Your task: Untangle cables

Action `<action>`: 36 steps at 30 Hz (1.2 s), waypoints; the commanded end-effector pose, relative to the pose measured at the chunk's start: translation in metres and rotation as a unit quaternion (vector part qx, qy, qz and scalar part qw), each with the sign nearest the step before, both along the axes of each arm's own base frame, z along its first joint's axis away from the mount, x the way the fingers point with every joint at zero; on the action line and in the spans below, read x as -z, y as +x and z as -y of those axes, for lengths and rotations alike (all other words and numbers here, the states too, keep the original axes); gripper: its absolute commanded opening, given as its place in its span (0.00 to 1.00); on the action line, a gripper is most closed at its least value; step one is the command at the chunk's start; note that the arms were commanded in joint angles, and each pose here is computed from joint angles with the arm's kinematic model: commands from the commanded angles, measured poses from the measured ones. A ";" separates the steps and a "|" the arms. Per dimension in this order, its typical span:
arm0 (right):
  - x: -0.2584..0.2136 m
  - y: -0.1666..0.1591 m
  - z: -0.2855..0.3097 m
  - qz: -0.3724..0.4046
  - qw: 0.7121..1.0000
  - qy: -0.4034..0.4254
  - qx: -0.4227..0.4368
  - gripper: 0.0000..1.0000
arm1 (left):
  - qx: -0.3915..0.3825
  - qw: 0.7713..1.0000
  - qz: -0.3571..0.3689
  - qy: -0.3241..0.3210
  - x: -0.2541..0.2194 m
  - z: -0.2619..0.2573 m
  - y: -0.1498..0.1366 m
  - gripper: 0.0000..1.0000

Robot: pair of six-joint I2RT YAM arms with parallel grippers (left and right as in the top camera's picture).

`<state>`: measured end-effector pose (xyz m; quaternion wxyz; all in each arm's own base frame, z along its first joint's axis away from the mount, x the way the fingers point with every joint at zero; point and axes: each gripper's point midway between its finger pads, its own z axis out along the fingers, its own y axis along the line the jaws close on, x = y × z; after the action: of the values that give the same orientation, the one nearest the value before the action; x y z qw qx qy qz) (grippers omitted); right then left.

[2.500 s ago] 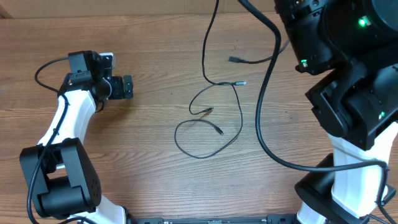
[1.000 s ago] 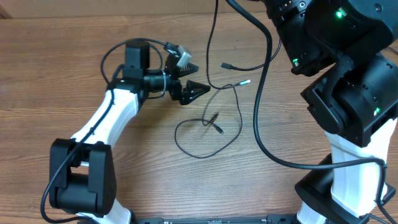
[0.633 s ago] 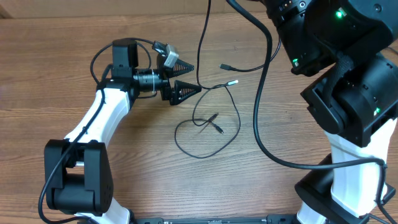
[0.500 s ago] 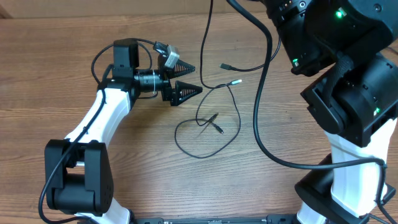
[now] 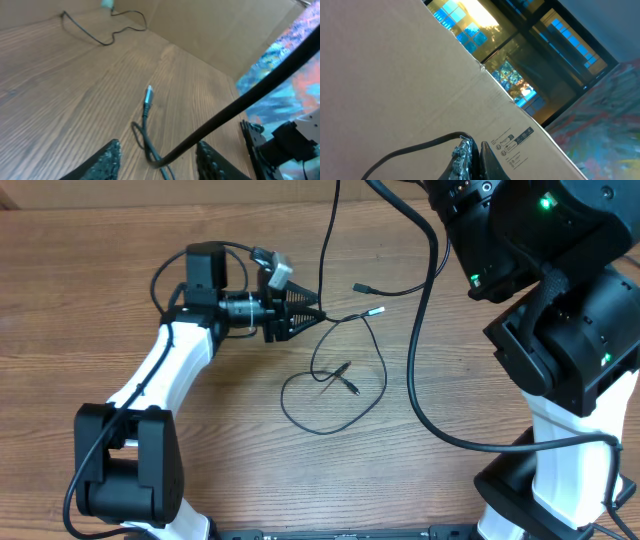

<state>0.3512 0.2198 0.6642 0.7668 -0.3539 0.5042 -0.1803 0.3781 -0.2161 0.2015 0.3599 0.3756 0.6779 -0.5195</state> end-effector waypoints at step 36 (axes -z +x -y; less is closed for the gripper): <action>0.013 0.033 0.088 -0.050 0.991 0.057 0.106 0.04 | -0.151 0.980 0.123 0.040 -0.106 -0.076 -0.010 0.04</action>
<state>0.3873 0.1570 0.6455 0.7337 -0.2989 0.5727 -0.2109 0.3765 -0.1533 0.2874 0.4573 0.3181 0.7116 -0.4281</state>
